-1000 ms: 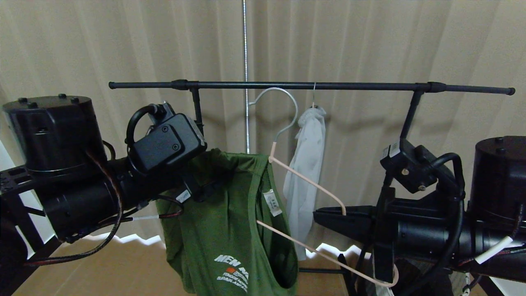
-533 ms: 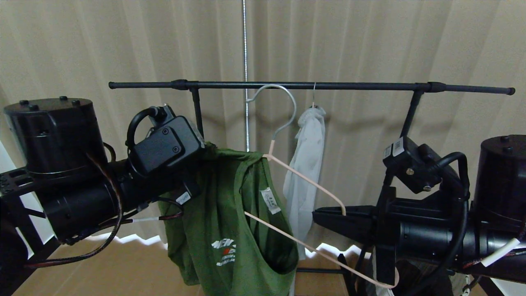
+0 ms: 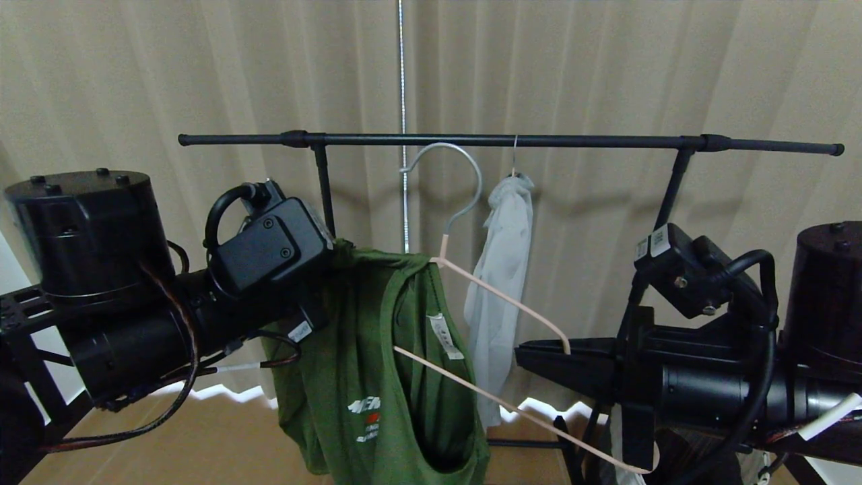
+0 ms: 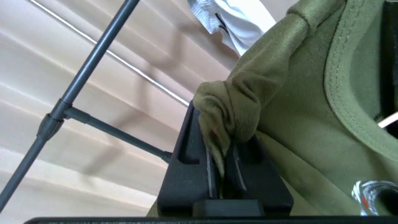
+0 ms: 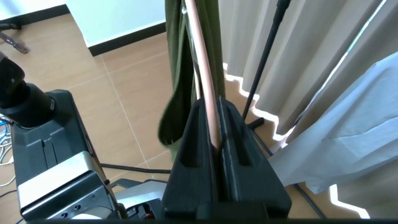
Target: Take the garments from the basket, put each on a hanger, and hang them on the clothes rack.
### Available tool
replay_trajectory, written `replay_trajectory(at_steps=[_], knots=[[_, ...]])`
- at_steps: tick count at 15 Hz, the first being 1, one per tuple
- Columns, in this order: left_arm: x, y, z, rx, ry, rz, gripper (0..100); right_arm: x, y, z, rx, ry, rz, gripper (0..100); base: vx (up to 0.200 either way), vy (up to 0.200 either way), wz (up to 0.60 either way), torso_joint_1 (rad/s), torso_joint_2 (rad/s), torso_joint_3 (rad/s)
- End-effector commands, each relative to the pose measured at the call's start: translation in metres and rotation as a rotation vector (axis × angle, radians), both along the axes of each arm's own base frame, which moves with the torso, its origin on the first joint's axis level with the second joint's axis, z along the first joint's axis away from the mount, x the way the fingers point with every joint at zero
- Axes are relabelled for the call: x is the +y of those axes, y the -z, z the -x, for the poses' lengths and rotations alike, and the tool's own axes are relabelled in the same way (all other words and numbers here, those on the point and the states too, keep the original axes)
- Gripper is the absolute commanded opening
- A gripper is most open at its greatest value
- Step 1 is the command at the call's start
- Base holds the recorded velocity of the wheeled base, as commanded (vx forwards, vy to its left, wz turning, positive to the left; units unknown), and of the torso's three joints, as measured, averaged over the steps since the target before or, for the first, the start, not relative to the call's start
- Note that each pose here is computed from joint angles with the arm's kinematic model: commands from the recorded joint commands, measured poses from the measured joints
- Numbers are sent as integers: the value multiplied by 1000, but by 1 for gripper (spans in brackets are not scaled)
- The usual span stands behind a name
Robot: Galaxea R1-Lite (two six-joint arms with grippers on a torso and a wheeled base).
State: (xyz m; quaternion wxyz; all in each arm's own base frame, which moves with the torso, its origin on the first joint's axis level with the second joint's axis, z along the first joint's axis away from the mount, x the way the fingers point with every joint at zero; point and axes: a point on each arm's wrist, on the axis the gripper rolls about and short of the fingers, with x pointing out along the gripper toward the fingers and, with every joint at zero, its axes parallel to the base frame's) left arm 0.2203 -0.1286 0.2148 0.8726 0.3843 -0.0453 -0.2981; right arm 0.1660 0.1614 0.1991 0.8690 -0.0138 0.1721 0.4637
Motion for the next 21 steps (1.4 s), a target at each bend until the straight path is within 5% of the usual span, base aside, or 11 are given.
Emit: replay_trajectory(at_steps=[1, 2, 6, 8, 9, 11, 15, 21], knots=[[1, 0, 0, 2, -5, 2, 0, 0, 1, 1, 1, 2, 1, 0, 0, 0, 0, 0, 0, 0], [2, -1, 2, -4, -5, 3, 0, -1, 0, 1, 0, 2, 0, 100, 0, 0, 0, 0, 0, 0], [5, 5, 2, 8, -119, -19, 0, -7, -3, -6, -25, 96, 3, 100, 0, 0, 0, 0, 0, 0], [9, 12, 3, 33, -285, -20, 0, -10, -6, -5, -60, 107, -5, 100, 0, 0, 0, 0, 0, 0], [11, 14, 2, 44, -415, -4, 0, -10, -4, -5, -73, 122, 13, 100, 0, 0, 0, 0, 0, 0], [12, 14, 0, 57, -528, 62, 0, -7, 6, -11, -67, 190, 69, 100, 0, 0, 0, 0, 0, 0], [11, 4, -2, 51, -567, 157, 0, 12, 25, -16, -31, 204, 141, 100, 0, 0, 0, 0, 0, 0], [-5, -19, -1, 32, -511, 304, 0, 51, 39, -32, -79, 176, 99, 100, 0, 0, 0, 0, 0, 0]])
